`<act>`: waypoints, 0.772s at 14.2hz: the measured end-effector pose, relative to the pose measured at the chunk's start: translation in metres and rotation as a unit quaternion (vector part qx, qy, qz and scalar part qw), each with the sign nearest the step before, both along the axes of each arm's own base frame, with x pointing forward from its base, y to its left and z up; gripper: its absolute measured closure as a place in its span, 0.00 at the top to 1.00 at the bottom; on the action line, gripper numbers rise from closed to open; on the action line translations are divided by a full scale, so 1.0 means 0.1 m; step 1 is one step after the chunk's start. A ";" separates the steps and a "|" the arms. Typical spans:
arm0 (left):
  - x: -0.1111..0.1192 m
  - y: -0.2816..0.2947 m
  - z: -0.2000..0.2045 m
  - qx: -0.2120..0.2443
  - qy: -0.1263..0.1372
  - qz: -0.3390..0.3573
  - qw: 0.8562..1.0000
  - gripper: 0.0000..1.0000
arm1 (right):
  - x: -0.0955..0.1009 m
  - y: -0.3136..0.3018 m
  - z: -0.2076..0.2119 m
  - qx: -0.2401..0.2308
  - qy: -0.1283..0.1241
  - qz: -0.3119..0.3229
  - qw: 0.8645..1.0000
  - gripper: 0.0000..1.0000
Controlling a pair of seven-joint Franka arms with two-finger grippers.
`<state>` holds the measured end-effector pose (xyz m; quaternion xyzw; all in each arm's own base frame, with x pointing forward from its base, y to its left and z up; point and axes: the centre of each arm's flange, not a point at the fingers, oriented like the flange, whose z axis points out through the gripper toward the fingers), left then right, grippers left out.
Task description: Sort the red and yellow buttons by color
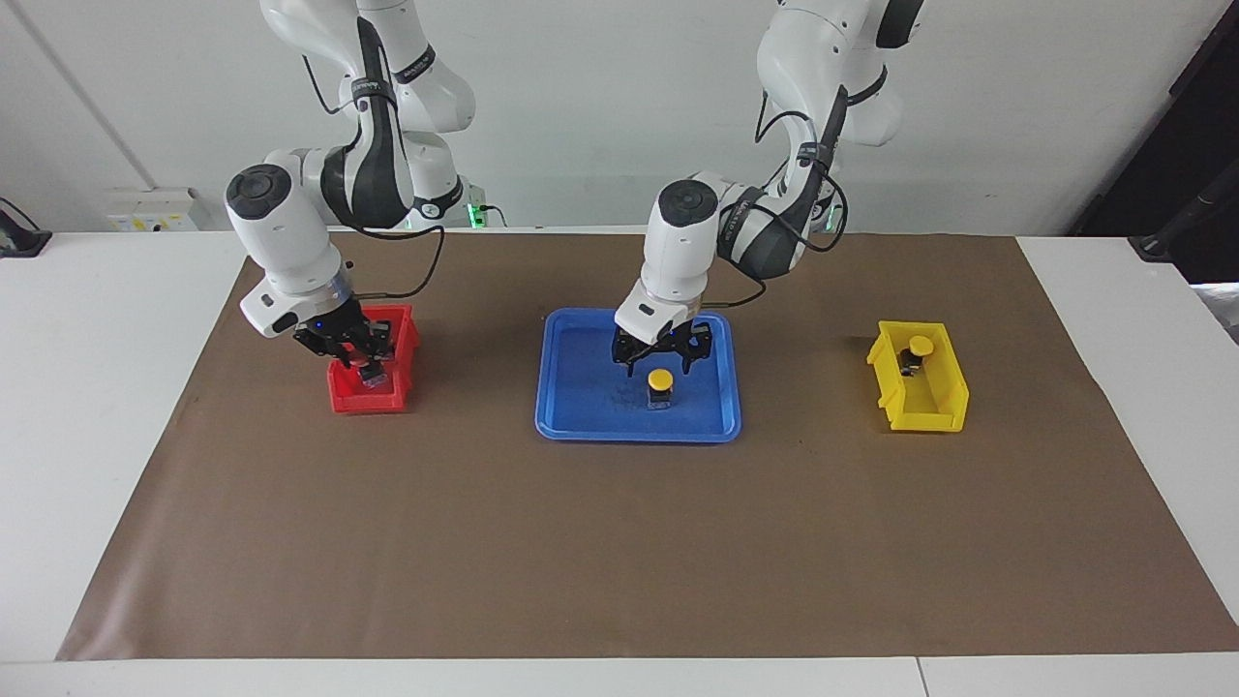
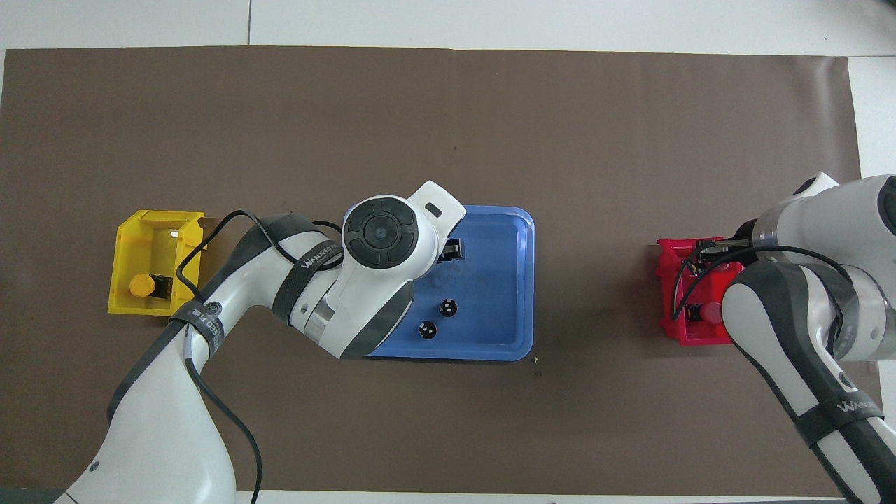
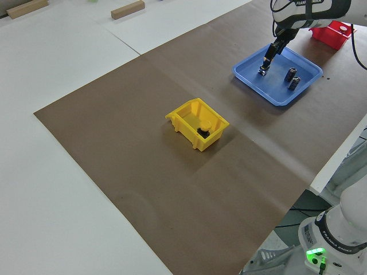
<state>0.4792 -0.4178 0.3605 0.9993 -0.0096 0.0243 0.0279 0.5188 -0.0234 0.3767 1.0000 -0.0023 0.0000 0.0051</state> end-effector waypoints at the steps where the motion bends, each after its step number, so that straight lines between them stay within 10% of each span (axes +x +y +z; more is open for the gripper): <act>1: 0.01 0.01 -0.01 0.000 0.000 0.001 1.000 0.91 | -0.02 -0.03 -0.04 0.000 0.001 0.002 1.000 0.42; 9: 0.06 0.04 0.01 -0.002 -0.005 0.005 1.000 0.63 | -0.12 0.01 -0.25 0.001 0.017 0.008 1.000 0.42; 11: 0.06 0.03 0.02 -0.004 -0.006 0.005 1.000 0.42 | -0.16 0.01 -0.30 0.001 0.021 0.009 1.000 0.42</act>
